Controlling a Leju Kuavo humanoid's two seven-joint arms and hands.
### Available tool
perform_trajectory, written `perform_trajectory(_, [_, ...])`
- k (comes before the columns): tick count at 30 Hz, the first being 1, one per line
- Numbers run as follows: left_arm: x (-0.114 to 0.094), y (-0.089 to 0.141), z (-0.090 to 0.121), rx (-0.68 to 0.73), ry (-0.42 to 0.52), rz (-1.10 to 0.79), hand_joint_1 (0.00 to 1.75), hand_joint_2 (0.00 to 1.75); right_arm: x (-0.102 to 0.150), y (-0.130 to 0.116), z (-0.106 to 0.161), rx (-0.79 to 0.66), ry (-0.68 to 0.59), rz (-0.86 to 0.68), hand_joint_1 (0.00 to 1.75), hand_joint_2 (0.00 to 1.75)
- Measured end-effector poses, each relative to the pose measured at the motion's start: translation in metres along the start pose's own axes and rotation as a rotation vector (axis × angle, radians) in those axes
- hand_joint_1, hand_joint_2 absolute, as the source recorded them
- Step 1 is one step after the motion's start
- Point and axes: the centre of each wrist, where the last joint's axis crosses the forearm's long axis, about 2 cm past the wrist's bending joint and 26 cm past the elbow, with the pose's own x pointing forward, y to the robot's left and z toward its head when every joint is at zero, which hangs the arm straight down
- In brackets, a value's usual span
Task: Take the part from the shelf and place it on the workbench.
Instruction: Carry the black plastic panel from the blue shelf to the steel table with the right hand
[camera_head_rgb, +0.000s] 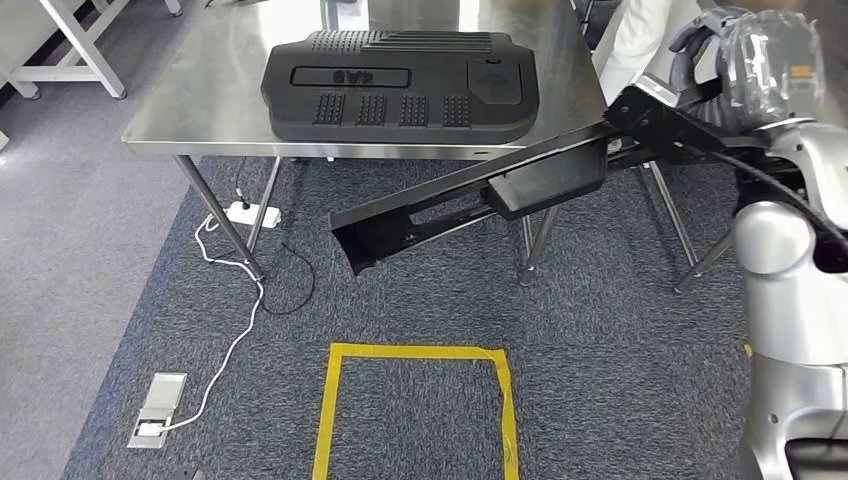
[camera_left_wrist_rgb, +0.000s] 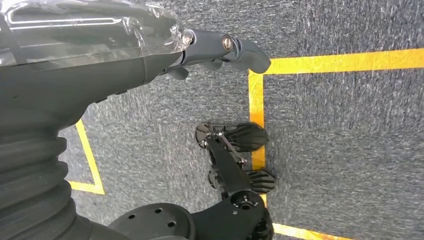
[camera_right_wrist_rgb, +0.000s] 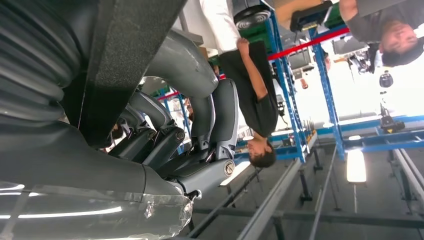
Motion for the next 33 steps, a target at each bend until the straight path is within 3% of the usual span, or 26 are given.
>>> perform_trajectory(33, [0.0033,-0.0021,-0.0012,-0.007,-0.006,-0.009,0.00,1.75,0.0050,-0.0025,-0.0035,-0.009,-0.013,0.001,1.75,1.75])
